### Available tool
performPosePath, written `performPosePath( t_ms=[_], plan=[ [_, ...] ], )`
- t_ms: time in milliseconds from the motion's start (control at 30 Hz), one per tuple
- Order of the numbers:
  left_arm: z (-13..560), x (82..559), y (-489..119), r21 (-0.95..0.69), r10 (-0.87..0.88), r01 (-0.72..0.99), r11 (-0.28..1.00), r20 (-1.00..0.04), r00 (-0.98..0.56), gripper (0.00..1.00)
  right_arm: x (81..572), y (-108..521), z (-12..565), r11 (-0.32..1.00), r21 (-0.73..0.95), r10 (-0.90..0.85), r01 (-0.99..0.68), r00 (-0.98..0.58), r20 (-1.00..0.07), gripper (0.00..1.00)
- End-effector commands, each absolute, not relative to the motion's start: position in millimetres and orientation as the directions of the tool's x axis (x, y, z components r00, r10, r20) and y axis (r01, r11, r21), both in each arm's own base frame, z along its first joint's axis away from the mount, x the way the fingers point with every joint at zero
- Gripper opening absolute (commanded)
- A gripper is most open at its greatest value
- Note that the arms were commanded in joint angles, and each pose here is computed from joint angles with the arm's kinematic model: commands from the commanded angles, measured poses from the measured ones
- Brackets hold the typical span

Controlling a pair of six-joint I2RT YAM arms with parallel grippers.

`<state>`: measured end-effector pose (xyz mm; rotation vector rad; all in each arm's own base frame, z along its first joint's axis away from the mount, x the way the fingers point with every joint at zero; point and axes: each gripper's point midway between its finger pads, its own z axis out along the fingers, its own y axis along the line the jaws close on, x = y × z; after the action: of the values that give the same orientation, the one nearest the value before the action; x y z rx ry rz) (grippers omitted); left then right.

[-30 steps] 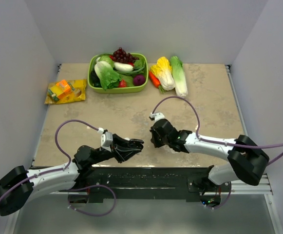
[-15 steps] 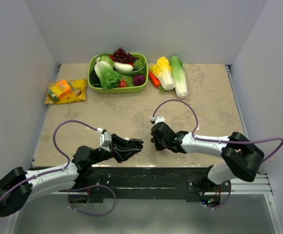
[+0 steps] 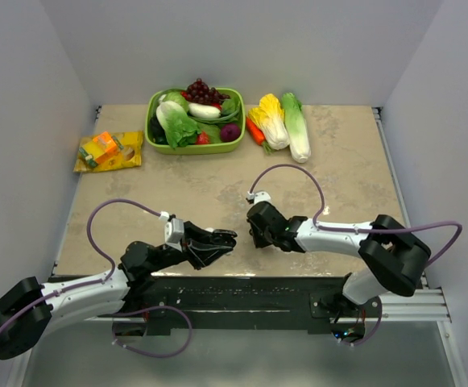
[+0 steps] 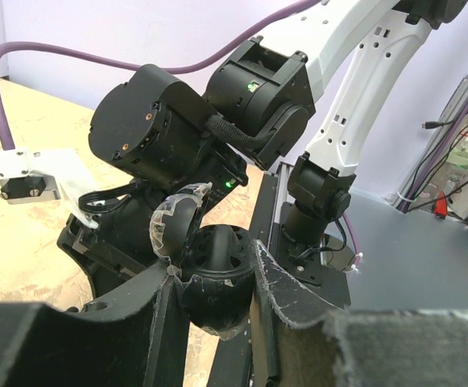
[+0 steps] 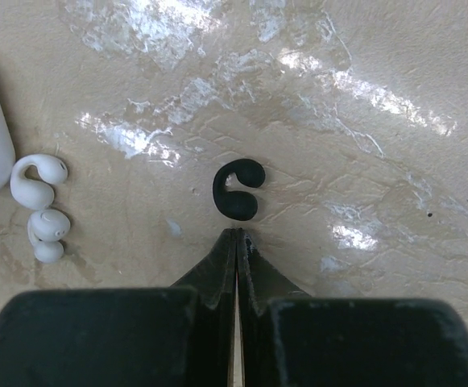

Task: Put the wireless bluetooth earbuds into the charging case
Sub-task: Adjust the earbud at the center of the board.

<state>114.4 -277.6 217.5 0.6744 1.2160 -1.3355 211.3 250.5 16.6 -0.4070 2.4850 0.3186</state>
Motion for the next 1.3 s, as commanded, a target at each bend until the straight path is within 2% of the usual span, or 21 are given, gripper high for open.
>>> performPosePath(
  t_ms=[0, 200, 433, 833, 1267],
  plan=[
    [206, 108, -273, -0.257, -0.346, 0.949, 0.180, -0.920, -0.184, 0.00, 217, 259, 19, 0.922, 0.145, -0.204, -0.360, -0.767, -0.608, 0.00],
    [205, 107, -273, -0.260, -0.342, 0.949, 0.176, -0.920, -0.189, 0.00, 216, 263, 33, 0.905, 0.171, -0.203, -0.389, -0.750, -0.629, 0.00],
    [205, 107, -273, -0.260, -0.343, 0.950, 0.172, -0.920, -0.190, 0.00, 222, 236, 60, 0.936, 0.095, -0.191, -0.338, -0.717, -0.671, 0.00],
    [198, 104, -270, -0.271, -0.338, 0.947, 0.175, -0.919, -0.201, 0.00, 231, 235, 21, 0.943, 0.101, -0.197, -0.318, -0.776, -0.599, 0.00],
    [195, 105, -270, -0.272, -0.336, 0.946, 0.177, -0.920, -0.202, 0.00, 225, 257, 14, 0.912, 0.188, -0.196, -0.365, -0.789, -0.581, 0.00]
  ],
)
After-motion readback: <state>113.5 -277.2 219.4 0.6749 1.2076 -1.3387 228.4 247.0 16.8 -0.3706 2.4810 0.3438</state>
